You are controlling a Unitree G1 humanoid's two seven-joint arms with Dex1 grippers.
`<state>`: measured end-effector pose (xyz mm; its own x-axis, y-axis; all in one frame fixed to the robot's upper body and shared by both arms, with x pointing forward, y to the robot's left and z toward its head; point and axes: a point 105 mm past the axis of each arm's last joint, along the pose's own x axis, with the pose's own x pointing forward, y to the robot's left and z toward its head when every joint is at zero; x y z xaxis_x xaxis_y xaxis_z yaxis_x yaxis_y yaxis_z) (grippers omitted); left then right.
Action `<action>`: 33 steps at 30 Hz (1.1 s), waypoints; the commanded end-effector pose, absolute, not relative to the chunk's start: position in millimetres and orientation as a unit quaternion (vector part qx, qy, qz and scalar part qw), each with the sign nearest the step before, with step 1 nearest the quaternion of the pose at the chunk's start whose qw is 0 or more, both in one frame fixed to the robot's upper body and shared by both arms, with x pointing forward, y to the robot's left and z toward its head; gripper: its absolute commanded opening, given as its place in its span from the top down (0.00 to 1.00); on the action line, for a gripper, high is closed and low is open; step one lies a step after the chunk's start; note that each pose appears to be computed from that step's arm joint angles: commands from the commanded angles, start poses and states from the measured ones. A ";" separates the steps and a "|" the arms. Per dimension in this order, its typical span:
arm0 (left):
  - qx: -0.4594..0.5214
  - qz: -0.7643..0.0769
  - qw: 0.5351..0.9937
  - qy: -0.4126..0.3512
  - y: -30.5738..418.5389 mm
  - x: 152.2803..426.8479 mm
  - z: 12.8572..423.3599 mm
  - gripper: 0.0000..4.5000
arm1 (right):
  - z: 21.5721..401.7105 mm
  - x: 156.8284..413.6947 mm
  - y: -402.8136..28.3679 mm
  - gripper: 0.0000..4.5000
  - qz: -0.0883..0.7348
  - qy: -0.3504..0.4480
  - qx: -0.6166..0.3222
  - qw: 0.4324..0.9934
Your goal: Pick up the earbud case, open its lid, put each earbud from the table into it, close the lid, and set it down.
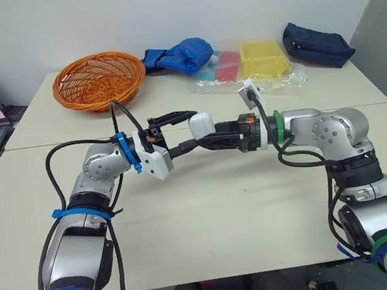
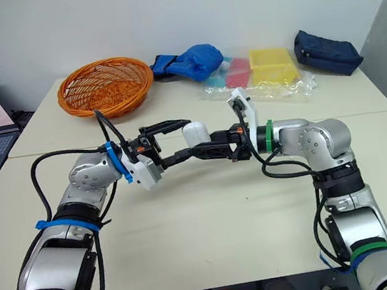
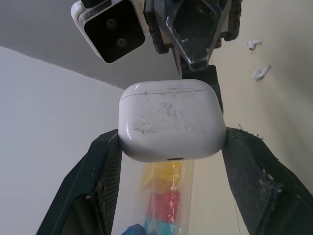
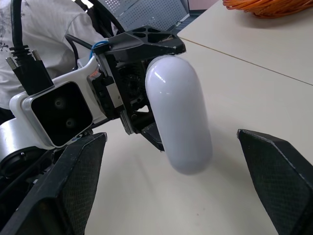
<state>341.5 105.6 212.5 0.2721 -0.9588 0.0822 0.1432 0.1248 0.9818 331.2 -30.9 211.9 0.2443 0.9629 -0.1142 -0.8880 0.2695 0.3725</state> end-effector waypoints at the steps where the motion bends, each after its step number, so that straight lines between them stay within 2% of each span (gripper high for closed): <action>1: 0.496 -0.427 0.617 -0.436 104.0 340.7 225.2 0.40 | 227.1 332.6 -29.9 0.00 0.596 0.137 0.106 0.784; 10: 0.496 -0.424 0.615 -0.443 102.6 340.6 226.8 0.40 | 225.4 337.4 -28.5 0.00 0.590 0.141 0.100 0.789; 14: 0.497 -0.425 0.613 -0.443 101.6 340.3 225.9 0.40 | 223.7 341.8 -29.1 0.20 0.580 0.140 0.098 0.796; 21: 0.496 -0.425 0.612 -0.445 100.4 340.6 225.8 0.40 | 223.5 345.7 -31.1 0.78 0.573 0.139 0.096 0.802; 22: 0.496 -0.426 0.612 -0.445 99.8 340.5 225.8 0.40 | 224.0 346.4 -31.4 0.81 0.572 0.139 0.100 0.802; 28: 0.489 -0.424 0.618 -0.446 98.7 340.9 227.8 0.40 | 225.3 350.1 -34.4 0.81 0.566 0.135 0.102 0.807; 30: 0.485 -0.428 0.625 -0.437 99.8 342.7 227.8 0.23 | 226.0 350.6 -34.9 0.81 0.565 0.133 0.108 0.807; 33: 0.491 -0.438 0.616 -0.432 101.6 340.7 226.1 0.04 | 227.3 351.7 -35.3 0.81 0.564 0.130 0.110 0.808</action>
<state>343.7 101.6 211.1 0.2653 -0.9611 0.0765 0.1604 0.1222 0.9795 350.1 -33.9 206.4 0.3160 0.9387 -0.1374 -0.8595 0.3446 0.3776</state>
